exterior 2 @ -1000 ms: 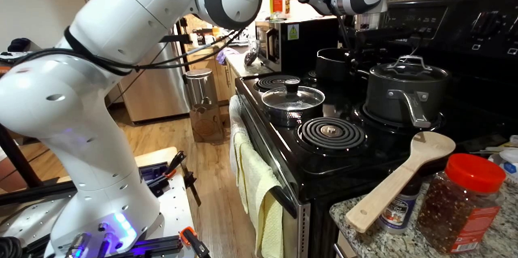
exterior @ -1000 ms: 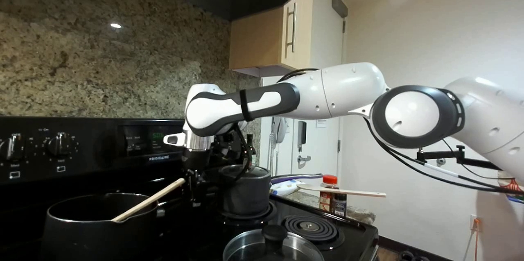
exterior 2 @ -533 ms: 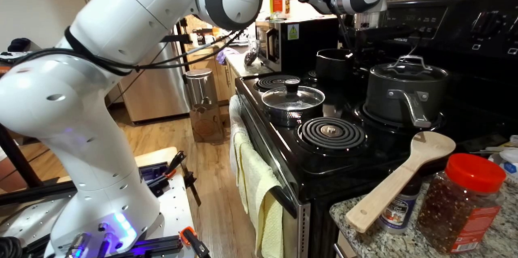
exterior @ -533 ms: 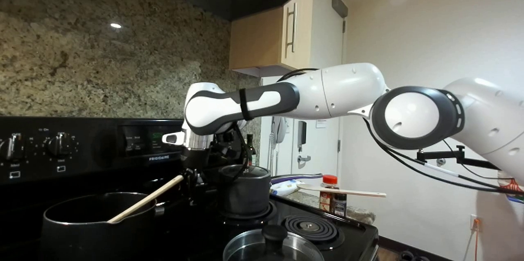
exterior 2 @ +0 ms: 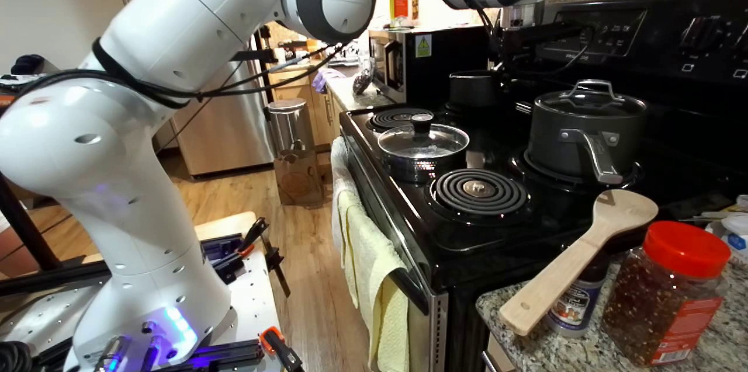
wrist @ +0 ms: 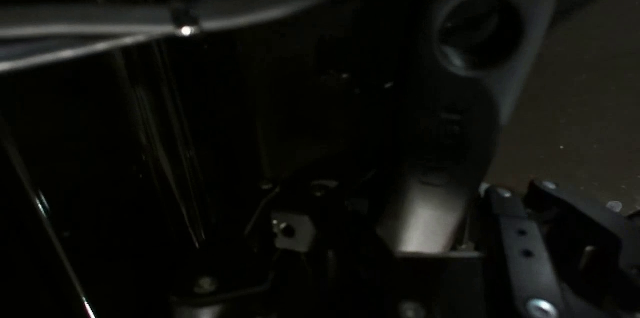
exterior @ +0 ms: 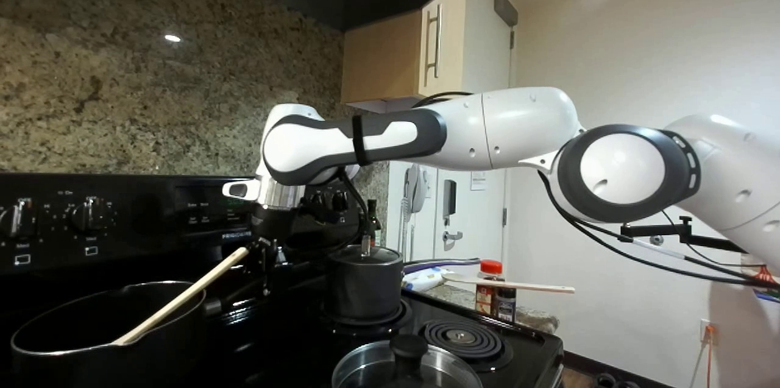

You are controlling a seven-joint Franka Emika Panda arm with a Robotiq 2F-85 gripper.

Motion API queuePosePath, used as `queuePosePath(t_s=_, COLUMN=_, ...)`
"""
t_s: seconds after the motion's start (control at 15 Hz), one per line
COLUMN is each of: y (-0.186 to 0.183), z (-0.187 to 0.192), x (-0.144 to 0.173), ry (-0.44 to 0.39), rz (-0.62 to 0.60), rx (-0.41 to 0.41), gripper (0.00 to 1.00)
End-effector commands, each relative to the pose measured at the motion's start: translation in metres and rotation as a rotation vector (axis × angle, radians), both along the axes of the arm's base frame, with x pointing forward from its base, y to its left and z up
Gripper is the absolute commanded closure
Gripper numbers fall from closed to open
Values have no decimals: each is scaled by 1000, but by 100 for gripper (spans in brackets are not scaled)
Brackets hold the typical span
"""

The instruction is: Move the black pot to the left side of the stove, pick up the jar with the orange lid from the right side of the counter and place it in-between the two pots on the stove, remove the wooden spoon from the black pot on the left and put it on the stove

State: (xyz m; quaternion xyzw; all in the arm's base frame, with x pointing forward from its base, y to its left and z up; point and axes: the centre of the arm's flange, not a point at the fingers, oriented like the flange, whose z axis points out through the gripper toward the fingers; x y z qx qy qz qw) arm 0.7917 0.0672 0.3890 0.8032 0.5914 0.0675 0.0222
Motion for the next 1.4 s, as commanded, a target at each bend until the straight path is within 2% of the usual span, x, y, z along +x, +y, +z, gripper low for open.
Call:
queuePosePath(t_s=0.0, y=21, z=14, x=3, ry=19, rz=105, rx=-8, gripper=91)
queuePosePath(t_s=0.6, y=14, z=-7, x=-11, ry=125, rz=112, rx=-11, gripper=92)
queuePosePath(t_s=0.93, y=25, z=-9, x=-15, ry=137, rz=135, rx=-20, gripper=91)
queuePosePath(t_s=1.33, y=49, z=-7, x=-17, ry=142, rz=217, rx=-39, gripper=91)
